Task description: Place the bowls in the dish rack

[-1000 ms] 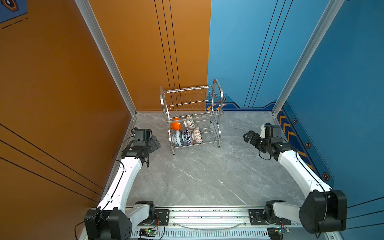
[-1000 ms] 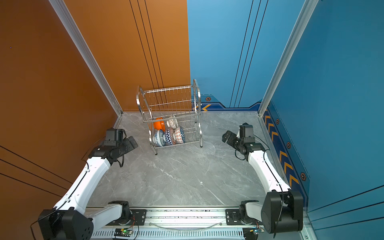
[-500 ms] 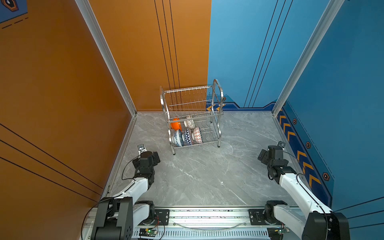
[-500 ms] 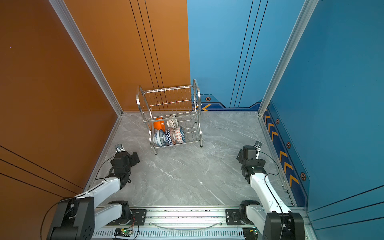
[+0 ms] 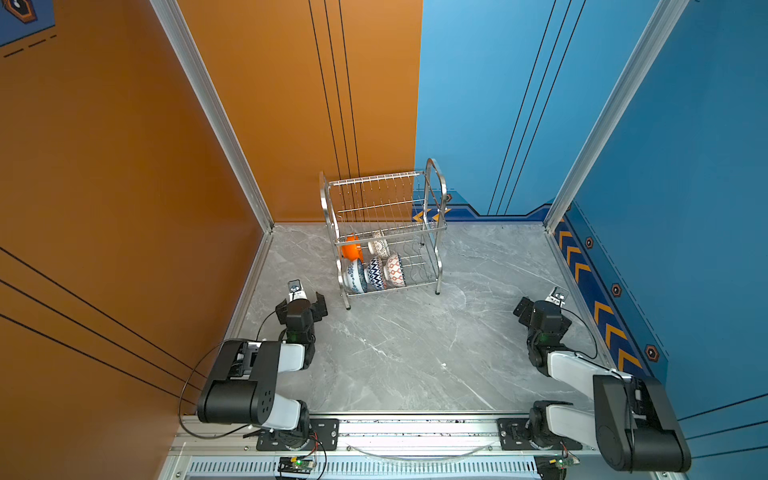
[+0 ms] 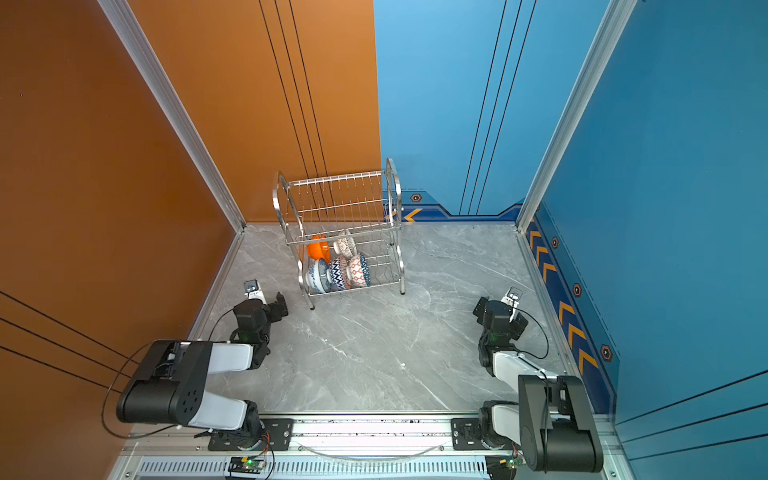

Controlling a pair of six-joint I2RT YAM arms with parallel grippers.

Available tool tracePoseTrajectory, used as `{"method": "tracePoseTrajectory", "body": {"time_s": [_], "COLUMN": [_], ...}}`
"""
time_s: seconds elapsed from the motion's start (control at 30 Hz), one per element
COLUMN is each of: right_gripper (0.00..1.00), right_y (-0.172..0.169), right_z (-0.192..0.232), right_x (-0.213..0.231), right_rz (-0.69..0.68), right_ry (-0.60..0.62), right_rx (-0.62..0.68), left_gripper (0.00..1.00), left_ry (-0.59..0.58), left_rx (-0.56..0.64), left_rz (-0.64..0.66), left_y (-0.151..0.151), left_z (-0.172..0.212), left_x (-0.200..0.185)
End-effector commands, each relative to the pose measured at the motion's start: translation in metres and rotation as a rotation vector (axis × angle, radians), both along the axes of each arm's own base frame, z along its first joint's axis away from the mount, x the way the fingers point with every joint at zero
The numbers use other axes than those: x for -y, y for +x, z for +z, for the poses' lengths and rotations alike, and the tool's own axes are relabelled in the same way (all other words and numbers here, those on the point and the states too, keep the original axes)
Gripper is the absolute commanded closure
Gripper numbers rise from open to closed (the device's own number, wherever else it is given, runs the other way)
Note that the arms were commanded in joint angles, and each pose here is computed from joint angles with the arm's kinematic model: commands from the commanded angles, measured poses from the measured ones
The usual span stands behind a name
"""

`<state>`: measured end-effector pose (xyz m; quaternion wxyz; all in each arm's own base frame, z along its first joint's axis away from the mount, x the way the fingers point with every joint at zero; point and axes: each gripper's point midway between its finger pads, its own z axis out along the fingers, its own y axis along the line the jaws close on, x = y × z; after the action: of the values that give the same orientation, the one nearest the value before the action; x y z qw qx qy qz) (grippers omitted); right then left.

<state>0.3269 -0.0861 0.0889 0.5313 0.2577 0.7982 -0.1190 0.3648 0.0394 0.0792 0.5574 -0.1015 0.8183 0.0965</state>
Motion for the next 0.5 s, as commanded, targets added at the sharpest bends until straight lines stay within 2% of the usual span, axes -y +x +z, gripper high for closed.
{"method": "tracePoseTrajectory", "body": {"time_s": [0.0,0.2,0.3,0.37,0.47], "right_gripper": [0.00,0.00,0.00,0.00,0.00], "right_y": [0.024,0.038,0.043,0.053,0.065], "right_z": [0.027,0.024,0.022,0.020,0.002], "right_x": [0.005,0.002,-0.002,-0.020,-0.063], "right_rz": [-0.005,0.010,0.036,0.148,0.402], "right_ry": [-0.028,-0.054,-0.055,-0.058,-0.076], "right_rx": [0.120,0.075,0.055,0.040,0.005], "left_gripper": [0.02,0.02,0.02,0.02,0.02], "left_ry": [0.063,0.058,0.024,0.034,0.041], "left_rx": [0.050,0.049,0.061,0.061,0.058], "left_rz": [-0.180,-0.175,-0.033,-0.018,-0.017], "left_y": [0.022,0.024,0.022,0.021,0.022], "left_z": [0.015,0.014,0.015,0.016,0.016], "left_x": [0.033,0.031,0.003,0.002,0.003]}}
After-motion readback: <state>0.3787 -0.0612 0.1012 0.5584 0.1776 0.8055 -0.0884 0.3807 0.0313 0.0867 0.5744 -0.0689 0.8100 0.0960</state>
